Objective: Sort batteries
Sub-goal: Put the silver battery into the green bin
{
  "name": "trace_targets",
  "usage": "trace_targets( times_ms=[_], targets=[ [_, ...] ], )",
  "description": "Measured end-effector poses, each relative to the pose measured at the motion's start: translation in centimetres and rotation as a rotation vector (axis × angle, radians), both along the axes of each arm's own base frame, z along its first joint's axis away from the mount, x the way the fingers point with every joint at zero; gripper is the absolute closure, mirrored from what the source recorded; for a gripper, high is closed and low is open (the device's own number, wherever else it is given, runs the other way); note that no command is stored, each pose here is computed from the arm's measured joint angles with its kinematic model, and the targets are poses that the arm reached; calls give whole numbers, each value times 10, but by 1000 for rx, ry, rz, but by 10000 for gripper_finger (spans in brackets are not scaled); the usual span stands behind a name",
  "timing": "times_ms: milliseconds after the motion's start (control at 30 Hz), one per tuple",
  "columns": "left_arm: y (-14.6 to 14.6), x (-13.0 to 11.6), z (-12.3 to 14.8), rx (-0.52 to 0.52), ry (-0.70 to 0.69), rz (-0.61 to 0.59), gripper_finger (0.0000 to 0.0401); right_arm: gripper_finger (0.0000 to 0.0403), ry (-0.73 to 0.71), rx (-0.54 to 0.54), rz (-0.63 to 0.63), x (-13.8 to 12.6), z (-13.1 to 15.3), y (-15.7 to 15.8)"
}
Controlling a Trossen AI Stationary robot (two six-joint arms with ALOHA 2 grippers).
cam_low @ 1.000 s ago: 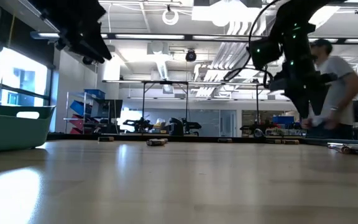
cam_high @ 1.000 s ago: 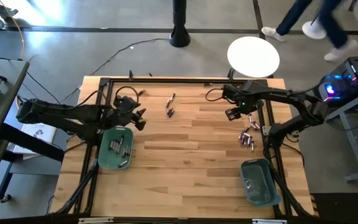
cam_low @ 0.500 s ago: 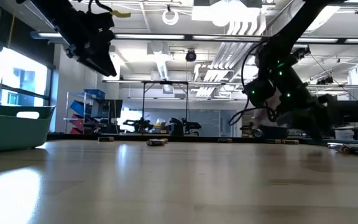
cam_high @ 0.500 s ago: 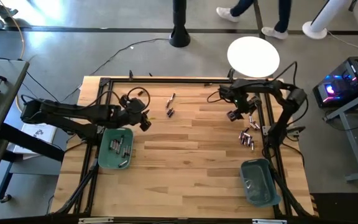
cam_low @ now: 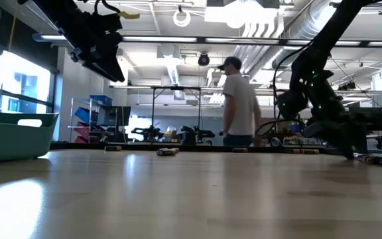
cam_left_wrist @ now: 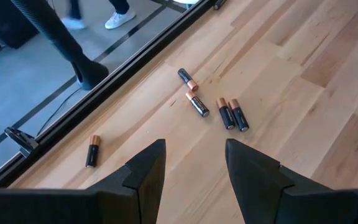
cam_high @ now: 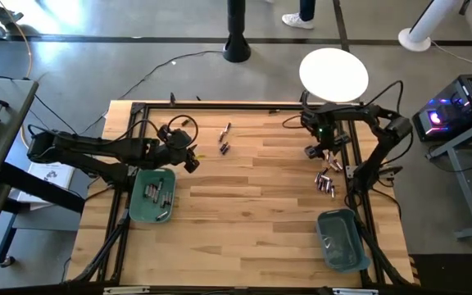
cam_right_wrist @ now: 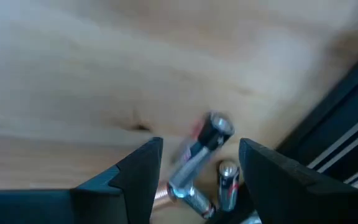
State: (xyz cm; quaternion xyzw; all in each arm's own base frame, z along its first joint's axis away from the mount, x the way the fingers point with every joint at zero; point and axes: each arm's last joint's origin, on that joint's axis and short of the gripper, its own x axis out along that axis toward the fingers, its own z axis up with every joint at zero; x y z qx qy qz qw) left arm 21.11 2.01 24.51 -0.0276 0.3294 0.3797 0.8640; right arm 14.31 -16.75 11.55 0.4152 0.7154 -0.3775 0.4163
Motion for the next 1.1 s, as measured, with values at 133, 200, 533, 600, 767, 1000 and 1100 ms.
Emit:
trace_targets(
  times_ms=[133, 200, 533, 600, 767, 1000, 1100],
  targets=[
    [1, 0, 0, 2, 0, 4, 240, 187, -20, 14, 29, 1, 1, 1],
    [1, 0, 0, 2, 0, 6, 240, 192, -42, -7, 52, 5, 6, 0],
    [1, 0, 0, 4, -6, 11, 240, 328, -131, -6, 51, 3, -1, 7],
    [1, 0, 0, 4, -7, 11, 240, 357, -130, -6, 59, 4, -1, 7],
    [2, 0, 0, -10, -16, 14, 240, 377, -143, -47, 155, 15, 8, 10],
    [7, 5, 0, -87, -54, -9, 240, 379, -648, -412, 286, 64, 28, -7],
    [12, 10, -5, -75, -110, -35, 240, 387, -914, -517, 364, 85, 35, -6]
  ],
)
